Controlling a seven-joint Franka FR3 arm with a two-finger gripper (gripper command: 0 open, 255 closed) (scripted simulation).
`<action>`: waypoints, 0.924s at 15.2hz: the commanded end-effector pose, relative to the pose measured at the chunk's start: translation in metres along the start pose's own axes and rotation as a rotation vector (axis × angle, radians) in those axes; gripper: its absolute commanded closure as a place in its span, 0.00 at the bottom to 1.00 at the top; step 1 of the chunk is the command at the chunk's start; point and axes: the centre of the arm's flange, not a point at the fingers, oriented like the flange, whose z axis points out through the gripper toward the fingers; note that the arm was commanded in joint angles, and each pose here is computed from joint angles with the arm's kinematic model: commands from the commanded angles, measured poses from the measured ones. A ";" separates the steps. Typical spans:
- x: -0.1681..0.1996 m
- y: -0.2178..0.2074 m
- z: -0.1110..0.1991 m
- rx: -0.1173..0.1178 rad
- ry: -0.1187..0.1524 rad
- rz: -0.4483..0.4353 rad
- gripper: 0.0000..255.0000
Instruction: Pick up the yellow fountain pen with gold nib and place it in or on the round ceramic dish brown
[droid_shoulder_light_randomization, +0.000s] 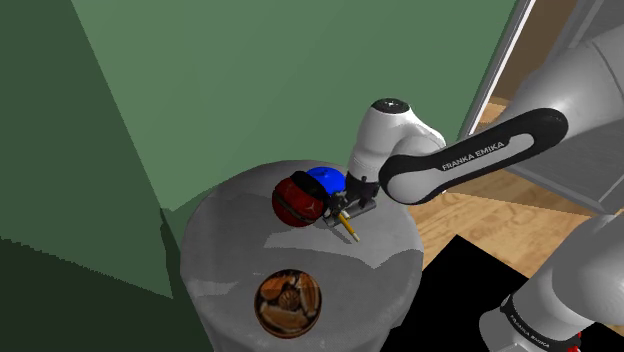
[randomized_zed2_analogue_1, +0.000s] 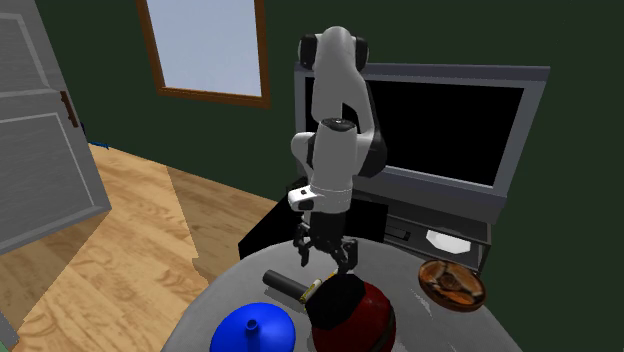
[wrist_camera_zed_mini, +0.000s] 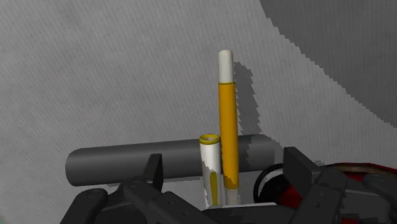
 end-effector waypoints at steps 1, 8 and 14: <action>0.000 -0.001 0.011 0.000 0.002 0.001 0.00; 0.000 -0.001 0.030 0.000 0.002 0.001 0.00; 0.000 -0.001 0.030 0.000 0.001 0.001 1.00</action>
